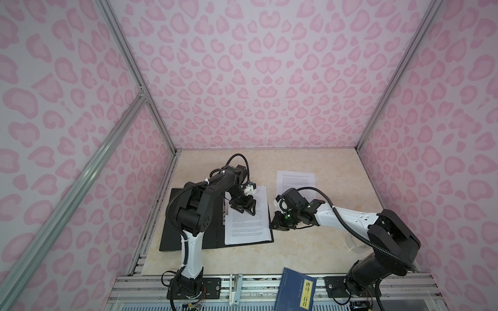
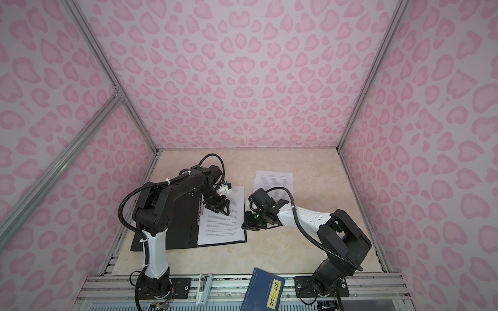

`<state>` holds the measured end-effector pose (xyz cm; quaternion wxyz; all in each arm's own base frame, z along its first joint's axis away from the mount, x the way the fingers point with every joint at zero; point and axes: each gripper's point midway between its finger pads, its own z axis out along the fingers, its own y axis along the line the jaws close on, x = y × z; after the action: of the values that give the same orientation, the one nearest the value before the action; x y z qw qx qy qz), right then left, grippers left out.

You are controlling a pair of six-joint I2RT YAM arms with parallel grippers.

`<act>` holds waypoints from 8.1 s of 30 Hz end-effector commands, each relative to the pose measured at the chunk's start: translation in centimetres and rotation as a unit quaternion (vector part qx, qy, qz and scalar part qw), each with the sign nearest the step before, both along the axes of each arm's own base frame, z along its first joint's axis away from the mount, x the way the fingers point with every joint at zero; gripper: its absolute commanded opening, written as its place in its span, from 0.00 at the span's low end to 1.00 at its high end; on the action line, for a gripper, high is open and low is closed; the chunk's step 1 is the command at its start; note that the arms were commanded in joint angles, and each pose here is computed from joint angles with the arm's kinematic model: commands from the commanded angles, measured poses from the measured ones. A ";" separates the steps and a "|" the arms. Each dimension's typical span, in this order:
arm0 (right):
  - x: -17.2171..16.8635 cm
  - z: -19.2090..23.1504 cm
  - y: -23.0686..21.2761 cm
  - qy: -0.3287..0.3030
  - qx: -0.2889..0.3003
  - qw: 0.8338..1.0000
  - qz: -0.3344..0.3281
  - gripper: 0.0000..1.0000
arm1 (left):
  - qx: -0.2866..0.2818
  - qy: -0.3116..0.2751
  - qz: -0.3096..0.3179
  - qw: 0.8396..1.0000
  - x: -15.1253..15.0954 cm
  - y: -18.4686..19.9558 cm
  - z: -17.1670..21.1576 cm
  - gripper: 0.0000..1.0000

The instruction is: Put the files into the folder

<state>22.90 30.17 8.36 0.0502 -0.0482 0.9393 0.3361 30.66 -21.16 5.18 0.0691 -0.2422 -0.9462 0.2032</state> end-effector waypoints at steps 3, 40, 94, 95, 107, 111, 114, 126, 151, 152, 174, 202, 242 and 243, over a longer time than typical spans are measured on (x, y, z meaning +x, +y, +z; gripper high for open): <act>3.2 1.2 -2.8 -0.038 -0.035 0.998 -0.032 0.17 | -0.019 -0.019 -0.003 1.000 0.3 -0.4 3.7 0.75; 20.2 -6.3 0.7 -0.080 -0.006 0.995 -0.062 0.28 | -0.006 -0.029 0.186 0.982 4.0 10.6 2.2 0.83; 26.9 -4.9 11.7 -0.190 -0.065 0.976 0.082 0.26 | 0.001 -0.114 0.181 0.977 13.0 11.6 3.9 0.80; 26.6 -5.1 12.2 -0.188 -0.061 0.976 0.088 0.26 | 0.000 -0.113 0.181 0.977 12.8 11.6 4.1 0.80; 23.8 -6.3 13.4 -0.161 -0.061 0.976 0.134 0.25 | -0.014 -0.092 0.188 0.978 10.5 12.2 4.0 0.79; 23.7 -6.1 13.6 -0.160 -0.055 0.976 0.134 0.25 | -0.013 -0.088 0.189 0.978 10.2 12.3 3.8 0.79; 23.7 -6.0 13.8 -0.159 -0.046 0.977 0.136 0.24 | -0.015 -0.086 0.192 0.978 10.2 12.4 3.7 0.79; 23.4 -5.7 14.4 -0.157 -0.030 0.977 0.142 0.23 | -0.014 -0.085 0.193 0.977 10.3 12.7 3.6 0.79; 27.9 8.2 4.2 -0.267 -0.125 0.955 -0.025 0.30 | -0.014 -0.196 0.120 0.973 10.1 10.2 13.2 0.81; 27.3 9.2 2.7 -0.275 -0.134 0.951 -0.039 0.31 | -0.014 -0.203 0.101 0.974 9.8 9.0 13.7 0.82; 8.7 0.8 -23.3 -0.060 -0.263 0.933 -0.238 0.40 | 0.000 -0.129 -0.153 0.980 3.9 -13.6 3.2 0.80; 4.1 -8.3 -22.6 0.072 -0.241 0.939 -0.234 0.43 | 0.016 -0.045 -0.161 0.986 0.8 -14.4 -2.4 0.78; 3.0 -7.2 -22.3 0.082 -0.110 0.945 -0.296 0.44 | -0.024 -0.001 -0.166 0.986 -0.8 -15.8 -2.2 0.77; 3.0 -7.1 -22.3 0.081 -0.109 0.946 -0.294 0.44 | -0.027 0.002 -0.167 0.986 -0.9 -15.8 -2.2 0.77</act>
<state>27.92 8.63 2.22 0.0995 0.2473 0.9338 0.2386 30.76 -37.02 3.21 0.0743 -0.3959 -0.8926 0.2025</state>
